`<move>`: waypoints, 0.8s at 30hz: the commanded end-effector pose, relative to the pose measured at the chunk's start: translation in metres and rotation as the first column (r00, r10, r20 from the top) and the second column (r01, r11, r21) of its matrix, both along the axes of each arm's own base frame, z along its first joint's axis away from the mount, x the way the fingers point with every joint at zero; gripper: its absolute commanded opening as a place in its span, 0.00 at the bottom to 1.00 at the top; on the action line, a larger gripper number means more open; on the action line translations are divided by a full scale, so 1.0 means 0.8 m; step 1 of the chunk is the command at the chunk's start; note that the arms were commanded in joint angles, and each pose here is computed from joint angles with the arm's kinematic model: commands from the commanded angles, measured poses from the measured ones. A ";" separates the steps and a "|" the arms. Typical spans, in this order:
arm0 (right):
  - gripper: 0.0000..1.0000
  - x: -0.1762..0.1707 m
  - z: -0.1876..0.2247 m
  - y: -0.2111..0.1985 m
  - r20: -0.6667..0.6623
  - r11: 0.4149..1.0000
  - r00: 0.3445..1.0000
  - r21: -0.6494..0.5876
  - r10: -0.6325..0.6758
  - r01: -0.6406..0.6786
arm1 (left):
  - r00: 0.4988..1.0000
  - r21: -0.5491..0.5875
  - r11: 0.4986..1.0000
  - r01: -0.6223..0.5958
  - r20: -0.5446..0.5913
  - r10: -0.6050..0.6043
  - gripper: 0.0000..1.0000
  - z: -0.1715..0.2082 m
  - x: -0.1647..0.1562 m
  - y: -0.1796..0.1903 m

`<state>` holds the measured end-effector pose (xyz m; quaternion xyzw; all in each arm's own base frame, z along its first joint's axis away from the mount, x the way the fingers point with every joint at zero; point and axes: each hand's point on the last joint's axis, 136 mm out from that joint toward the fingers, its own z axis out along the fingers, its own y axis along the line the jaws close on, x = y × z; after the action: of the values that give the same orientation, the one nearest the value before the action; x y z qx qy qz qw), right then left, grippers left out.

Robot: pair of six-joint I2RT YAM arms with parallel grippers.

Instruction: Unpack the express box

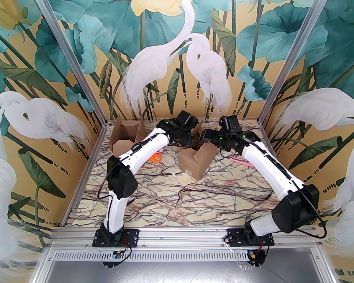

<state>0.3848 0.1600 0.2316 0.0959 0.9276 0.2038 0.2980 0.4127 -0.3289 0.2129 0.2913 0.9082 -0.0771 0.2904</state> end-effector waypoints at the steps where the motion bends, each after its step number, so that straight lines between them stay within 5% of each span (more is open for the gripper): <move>1: 0.99 -0.006 -0.005 -0.003 -0.019 0.999 1.000 -0.039 0.008 -0.009 | 0.996 -0.139 0.990 -0.019 0.086 0.031 0.13 0.063 0.000 0.000; 24: 0.91 -0.049 -0.040 -0.059 -0.046 0.994 0.993 0.010 -0.106 0.107 | 0.947 -0.324 0.941 -0.095 0.261 0.186 0.01 0.135 -0.001 0.062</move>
<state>0.3519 0.1264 0.2241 0.1310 0.9162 0.2150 0.3116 0.4014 -0.2866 0.2720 0.2193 0.8834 -0.1276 0.3939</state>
